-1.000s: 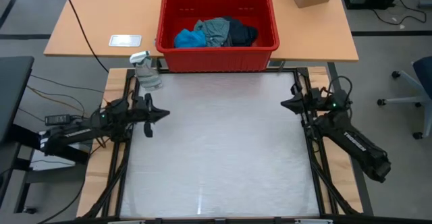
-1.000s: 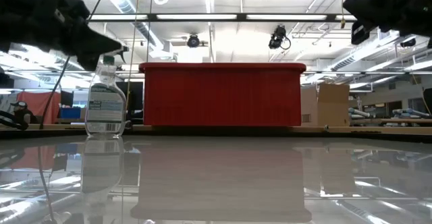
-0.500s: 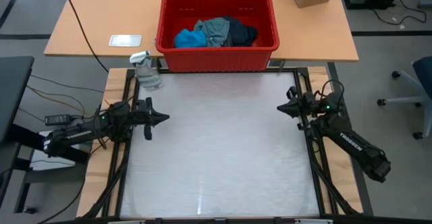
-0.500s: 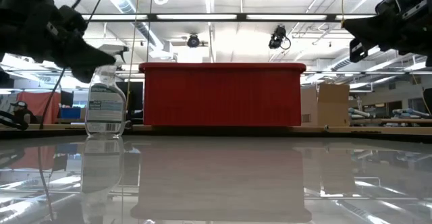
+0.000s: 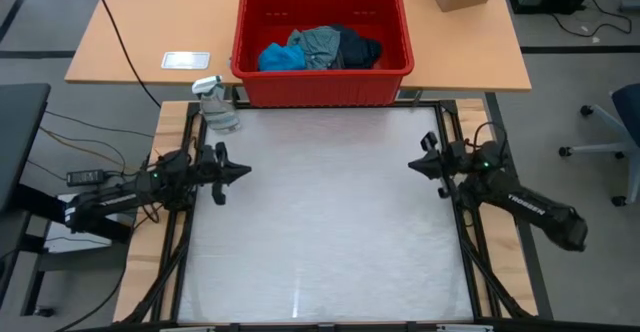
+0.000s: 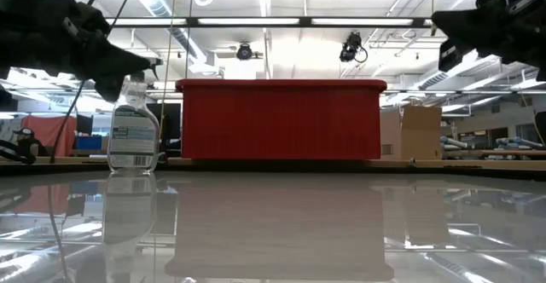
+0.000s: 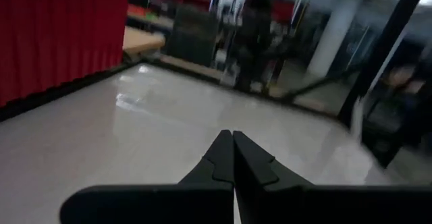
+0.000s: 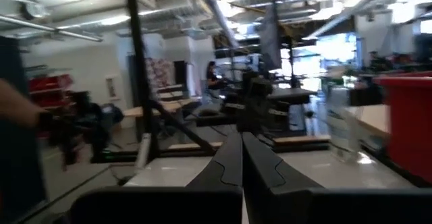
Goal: Fold laundry
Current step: Return to Home Position
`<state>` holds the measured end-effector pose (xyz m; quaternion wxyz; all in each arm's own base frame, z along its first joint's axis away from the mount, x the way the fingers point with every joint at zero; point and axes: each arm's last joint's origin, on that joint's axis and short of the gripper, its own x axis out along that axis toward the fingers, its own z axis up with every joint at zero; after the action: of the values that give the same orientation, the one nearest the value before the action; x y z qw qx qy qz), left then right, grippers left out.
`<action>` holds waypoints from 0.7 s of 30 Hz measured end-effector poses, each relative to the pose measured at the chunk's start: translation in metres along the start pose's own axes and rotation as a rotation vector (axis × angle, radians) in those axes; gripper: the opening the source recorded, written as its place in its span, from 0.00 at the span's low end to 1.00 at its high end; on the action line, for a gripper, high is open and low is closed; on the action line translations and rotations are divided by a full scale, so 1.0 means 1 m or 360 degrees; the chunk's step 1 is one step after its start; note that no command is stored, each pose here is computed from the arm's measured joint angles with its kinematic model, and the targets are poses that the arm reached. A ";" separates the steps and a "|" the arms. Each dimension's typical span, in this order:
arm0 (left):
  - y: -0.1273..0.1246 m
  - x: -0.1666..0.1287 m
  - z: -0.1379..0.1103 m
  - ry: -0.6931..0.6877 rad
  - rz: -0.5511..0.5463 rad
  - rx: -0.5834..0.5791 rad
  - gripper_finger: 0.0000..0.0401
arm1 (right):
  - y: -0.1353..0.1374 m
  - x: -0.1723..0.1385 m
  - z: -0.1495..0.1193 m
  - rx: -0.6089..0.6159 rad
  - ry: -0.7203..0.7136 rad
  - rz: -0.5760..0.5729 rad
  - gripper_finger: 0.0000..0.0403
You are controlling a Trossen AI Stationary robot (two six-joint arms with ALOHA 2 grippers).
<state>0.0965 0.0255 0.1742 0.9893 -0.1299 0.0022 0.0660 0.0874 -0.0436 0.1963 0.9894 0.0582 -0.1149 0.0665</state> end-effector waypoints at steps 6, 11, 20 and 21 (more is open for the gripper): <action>-0.002 0.003 -0.006 -0.0051 -0.0065 -0.0068 0.00 | 0.015 0.008 0.002 0.0017 -0.0092 0.0165 0.00; -0.008 0.004 -0.006 -0.0046 -0.0122 -0.0018 0.00 | 0.024 0.014 -0.001 0.0066 -0.0087 0.0225 0.00; -0.013 0.004 -0.009 -0.0028 -0.0106 0.0031 0.00 | 0.040 0.020 -0.011 0.0020 -0.0019 0.0236 0.00; -0.014 0.004 -0.009 -0.0031 -0.0112 0.0031 0.00 | 0.041 0.020 -0.012 0.0015 -0.0017 0.0258 0.00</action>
<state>0.1023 0.0103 0.1687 0.9922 -0.1196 -0.0114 0.0325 0.1032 0.0002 0.1938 0.9799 0.0538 -0.1242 0.1465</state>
